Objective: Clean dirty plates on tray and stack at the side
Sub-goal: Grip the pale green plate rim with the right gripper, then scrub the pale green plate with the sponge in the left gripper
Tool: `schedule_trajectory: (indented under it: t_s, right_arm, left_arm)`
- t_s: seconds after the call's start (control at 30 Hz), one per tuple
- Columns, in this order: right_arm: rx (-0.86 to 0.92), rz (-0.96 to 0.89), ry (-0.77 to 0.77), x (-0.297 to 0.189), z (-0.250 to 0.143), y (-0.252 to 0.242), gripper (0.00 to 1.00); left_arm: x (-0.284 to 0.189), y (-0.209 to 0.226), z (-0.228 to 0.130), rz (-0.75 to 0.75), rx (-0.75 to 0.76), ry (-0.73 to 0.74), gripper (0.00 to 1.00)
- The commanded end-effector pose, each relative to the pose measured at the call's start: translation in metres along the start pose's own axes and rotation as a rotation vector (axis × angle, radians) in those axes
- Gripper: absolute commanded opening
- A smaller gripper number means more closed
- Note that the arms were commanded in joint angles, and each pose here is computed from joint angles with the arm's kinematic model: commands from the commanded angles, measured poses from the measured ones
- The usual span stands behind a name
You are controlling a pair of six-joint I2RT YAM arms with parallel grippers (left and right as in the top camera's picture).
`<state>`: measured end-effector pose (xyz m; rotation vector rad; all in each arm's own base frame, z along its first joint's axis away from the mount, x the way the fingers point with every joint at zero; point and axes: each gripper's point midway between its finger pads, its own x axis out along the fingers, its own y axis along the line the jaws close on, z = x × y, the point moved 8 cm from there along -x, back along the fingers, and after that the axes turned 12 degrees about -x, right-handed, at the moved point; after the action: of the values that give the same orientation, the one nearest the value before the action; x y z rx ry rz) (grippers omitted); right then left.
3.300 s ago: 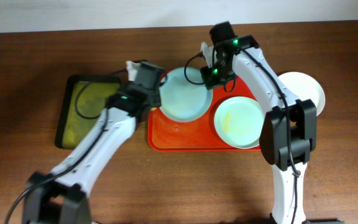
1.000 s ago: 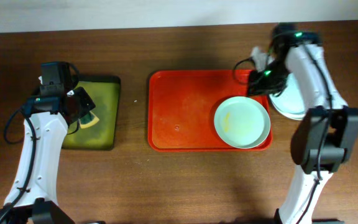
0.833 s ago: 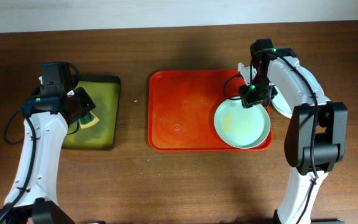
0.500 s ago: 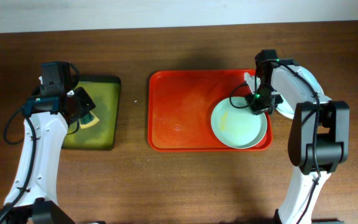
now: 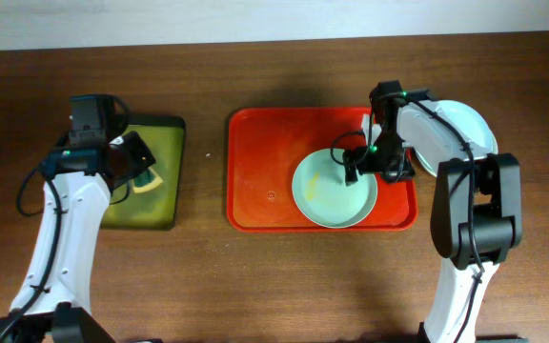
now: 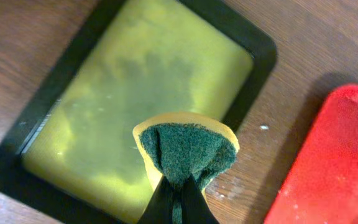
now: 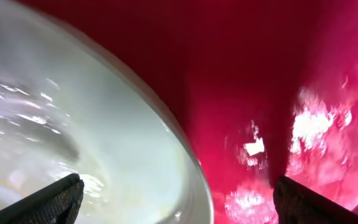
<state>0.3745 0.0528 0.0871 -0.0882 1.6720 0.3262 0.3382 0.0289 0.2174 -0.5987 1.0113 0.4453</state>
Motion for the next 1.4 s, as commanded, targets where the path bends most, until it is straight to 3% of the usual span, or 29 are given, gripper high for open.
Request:
schedule_trajectory:
  t_s: [0.0, 0.03, 0.07, 0.17, 0.3, 0.53, 0.7, 0.9, 1.07, 1.13, 1.27, 1.37]
  right_arm:
    - [0.024, -0.007, 0.051, 0.014, -0.012, -0.002, 0.84]
    - [0.026, -0.005, 0.070, 0.016, -0.016, -0.001, 0.52]
    - [0.027, -0.004, 0.077, 0.017, -0.017, -0.001, 0.28]
    - [0.027, -0.003, 0.078, 0.017, -0.017, -0.001, 0.04]
    - [0.008, 0.152, -0.003, 0.017, -0.005, 0.017, 0.04]
    - [-0.050, 0.139, -0.110, 0.024, 0.020, 0.066, 0.04]
    - [-0.089, 0.137, -0.127, 0.026, 0.023, 0.083, 0.04]
    - [-0.090, 0.138, -0.138, 0.026, 0.025, 0.083, 0.04]
    - [-0.090, 0.138, -0.138, 0.026, 0.025, 0.083, 0.04]
    - [-0.090, 0.137, -0.137, 0.026, 0.025, 0.083, 0.04]
    - [-0.090, 0.137, -0.134, 0.026, 0.024, 0.083, 0.04]
    - [-0.091, 0.137, -0.139, 0.026, 0.025, 0.083, 0.04]
  left_arm:
    - [-0.001, -0.012, -0.010, -0.040, 0.062, 0.017, 0.00]
    - [-0.002, -0.016, -0.013, -0.046, 0.073, 0.021, 0.00]
    - [-0.002, -0.019, -0.016, -0.050, 0.085, 0.025, 0.00]
    - [-0.003, -0.032, -0.028, -0.070, 0.129, 0.038, 0.00]
    - [-0.010, -0.070, -0.064, -0.182, 0.253, 0.105, 0.00]
    - [0.004, -0.137, -0.136, -0.298, 0.347, 0.166, 0.00]
    - [0.048, -0.150, -0.171, -0.243, 0.410, 0.223, 0.00]
    - [0.079, -0.160, -0.183, -0.279, 0.389, 0.269, 0.00]
    - [0.119, -0.150, -0.201, -0.200, 0.404, 0.319, 0.00]
    - [0.127, -0.138, -0.196, -0.099, 0.430, 0.260, 0.00]
    - [0.114, -0.109, -0.160, 0.226, 0.480, -0.054, 0.00]
    - [0.083, -0.111, -0.140, 0.238, 0.462, -0.169, 0.00]
